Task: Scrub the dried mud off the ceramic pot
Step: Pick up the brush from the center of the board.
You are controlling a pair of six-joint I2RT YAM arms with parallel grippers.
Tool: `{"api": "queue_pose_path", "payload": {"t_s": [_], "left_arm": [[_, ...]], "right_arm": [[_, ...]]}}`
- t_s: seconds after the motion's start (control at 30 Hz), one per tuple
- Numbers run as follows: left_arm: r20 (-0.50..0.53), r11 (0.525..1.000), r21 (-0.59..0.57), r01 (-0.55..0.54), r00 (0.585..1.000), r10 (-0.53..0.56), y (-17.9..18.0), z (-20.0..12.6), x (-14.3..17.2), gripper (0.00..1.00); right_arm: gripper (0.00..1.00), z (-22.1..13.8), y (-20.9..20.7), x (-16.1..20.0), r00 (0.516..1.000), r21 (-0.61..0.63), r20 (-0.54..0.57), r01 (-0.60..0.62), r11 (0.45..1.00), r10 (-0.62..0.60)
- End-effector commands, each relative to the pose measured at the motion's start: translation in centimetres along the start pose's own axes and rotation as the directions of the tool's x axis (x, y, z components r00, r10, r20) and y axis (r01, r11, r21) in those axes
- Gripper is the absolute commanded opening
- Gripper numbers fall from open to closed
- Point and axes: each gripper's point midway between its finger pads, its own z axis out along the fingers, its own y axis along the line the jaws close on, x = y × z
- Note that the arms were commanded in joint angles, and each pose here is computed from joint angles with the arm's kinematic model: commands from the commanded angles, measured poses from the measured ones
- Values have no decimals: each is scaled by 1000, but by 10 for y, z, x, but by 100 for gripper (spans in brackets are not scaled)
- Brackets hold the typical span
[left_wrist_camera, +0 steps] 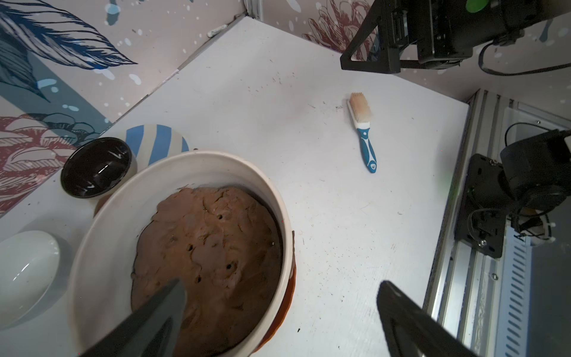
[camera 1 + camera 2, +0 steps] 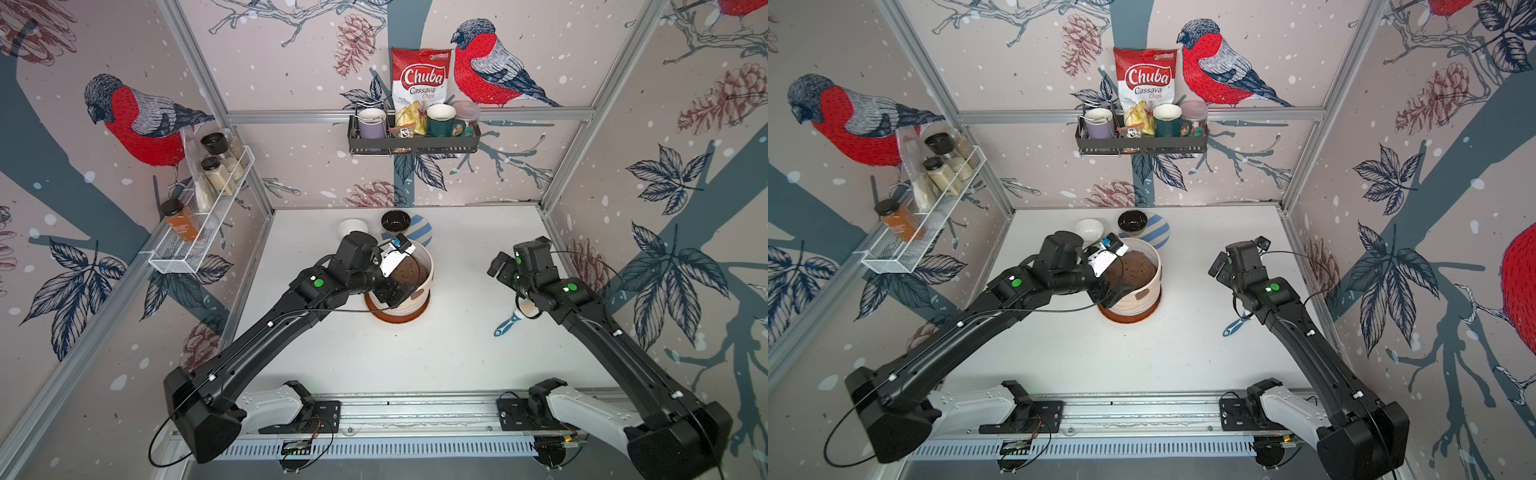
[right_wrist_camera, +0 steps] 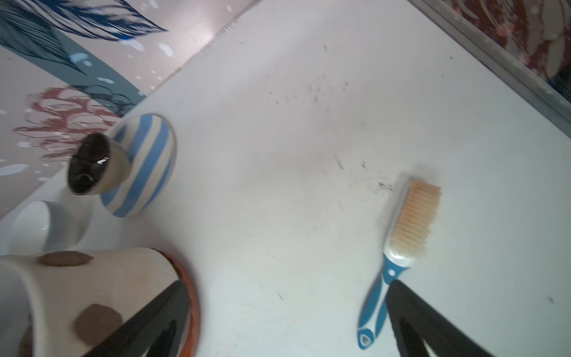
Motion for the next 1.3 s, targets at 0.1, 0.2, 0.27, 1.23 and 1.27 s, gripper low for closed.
{"api": "queue_pose_path", "payload": {"t_s": [0.1, 0.2, 0.27, 1.23, 1.27], "left_arm": [[58, 992, 77, -101, 994, 96, -4, 33, -13, 96], [41, 993, 84, -89, 996, 85, -5, 38, -5, 97], [51, 993, 76, -95, 995, 91, -5, 38, -3, 96], [41, 970, -219, -110, 992, 122, 34, 7, 1, 96], [43, 969, -222, -110, 992, 122, 35, 6, 0, 96]], "right_arm": [[100, 12, -75, 37, 993, 252, -96, -50, 967, 76], [100, 19, -92, 41, 979, 291, -111, -133, 948, 172], [100, 27, -94, 42, 963, 279, -116, -203, 938, 243], [71, 119, -133, 66, 832, 510, -292, -283, 813, 472], [71, 121, -132, 67, 831, 502, -296, -284, 817, 471]]}}
